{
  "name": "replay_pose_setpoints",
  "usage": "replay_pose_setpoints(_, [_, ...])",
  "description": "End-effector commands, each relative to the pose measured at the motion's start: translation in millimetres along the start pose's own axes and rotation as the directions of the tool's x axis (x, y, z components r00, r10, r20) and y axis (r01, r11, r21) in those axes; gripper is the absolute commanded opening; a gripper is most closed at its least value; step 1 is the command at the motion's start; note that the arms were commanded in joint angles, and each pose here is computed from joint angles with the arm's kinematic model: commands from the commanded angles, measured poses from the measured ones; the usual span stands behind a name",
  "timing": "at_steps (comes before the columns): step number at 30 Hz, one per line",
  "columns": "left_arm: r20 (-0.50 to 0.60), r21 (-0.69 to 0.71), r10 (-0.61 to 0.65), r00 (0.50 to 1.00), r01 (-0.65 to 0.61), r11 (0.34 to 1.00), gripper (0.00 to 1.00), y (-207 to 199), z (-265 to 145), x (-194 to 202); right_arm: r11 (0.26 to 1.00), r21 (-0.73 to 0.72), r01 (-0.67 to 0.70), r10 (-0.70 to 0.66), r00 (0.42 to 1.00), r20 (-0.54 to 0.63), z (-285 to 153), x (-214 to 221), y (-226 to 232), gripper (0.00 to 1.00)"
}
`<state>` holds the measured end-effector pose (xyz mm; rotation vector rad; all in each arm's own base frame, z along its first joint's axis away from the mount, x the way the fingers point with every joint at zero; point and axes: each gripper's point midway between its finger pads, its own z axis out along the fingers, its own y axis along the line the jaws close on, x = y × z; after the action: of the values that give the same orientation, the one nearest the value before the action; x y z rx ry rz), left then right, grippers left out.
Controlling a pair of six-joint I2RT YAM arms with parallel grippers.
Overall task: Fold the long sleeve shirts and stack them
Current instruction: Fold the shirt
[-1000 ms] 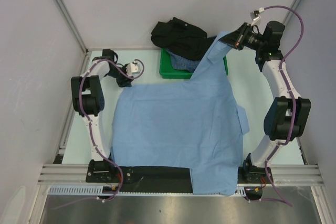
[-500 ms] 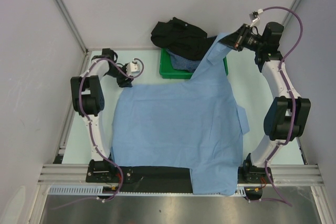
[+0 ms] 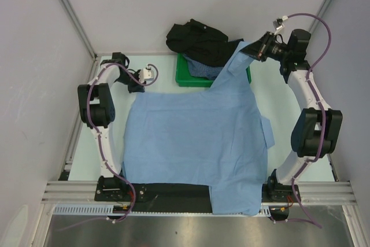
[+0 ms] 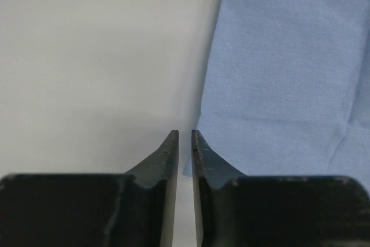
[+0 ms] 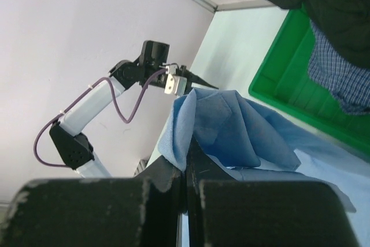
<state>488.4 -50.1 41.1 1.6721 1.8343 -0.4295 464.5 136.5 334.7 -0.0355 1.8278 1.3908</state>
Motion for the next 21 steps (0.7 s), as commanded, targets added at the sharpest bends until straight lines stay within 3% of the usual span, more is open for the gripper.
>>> replay_pose_setpoints(1, [0.025, -0.023, 0.043, 0.999, -0.043, 0.999, 0.15, 5.4, -15.1, -19.4, 0.997, -0.06, 0.042, -0.042, 0.999, 0.011, -20.1, 4.9, 53.1, 0.0])
replay_pose_setpoints(6, [0.013, -0.016, 0.052, 0.999, -0.051, 0.999, 0.01, -8.2, -25.8, -23.9, 0.999, -0.038, 0.018, -0.018, 1.0, 0.009, -39.1, 27.6, 59.4, 0.0])
replay_pose_setpoints(9, [0.012, -0.017, 0.054, 0.998, -0.054, 0.998, 0.01, -11.9, -30.4, -26.8, 1.0, -0.018, 0.018, -0.018, 1.0, 0.006, -46.4, 38.5, 56.6, 0.0])
replay_pose_setpoints(13, [0.009, -0.012, 0.057, 0.998, -0.057, 0.998, 0.44, -11.1, -26.6, -27.5, 1.0, -0.009, 0.002, -0.002, 1.0, -0.006, -47.8, 45.0, 51.8, 0.0])
replay_pose_setpoints(16, [-0.008, 0.006, 0.055, 0.998, -0.055, 0.998, 0.48, -9.1, -14.8, -22.0, 1.0, -0.007, 0.001, -0.001, 1.0, -0.006, -49.7, 44.4, 51.3, 0.0])
replay_pose_setpoints(21, [-0.023, 0.036, 0.057, 0.998, -0.056, 0.998, 0.47, -8.5, 2.4, -11.0, 1.0, -0.002, -0.017, 0.017, 1.0, -0.007, -53.8, 44.5, 50.6, 0.0])
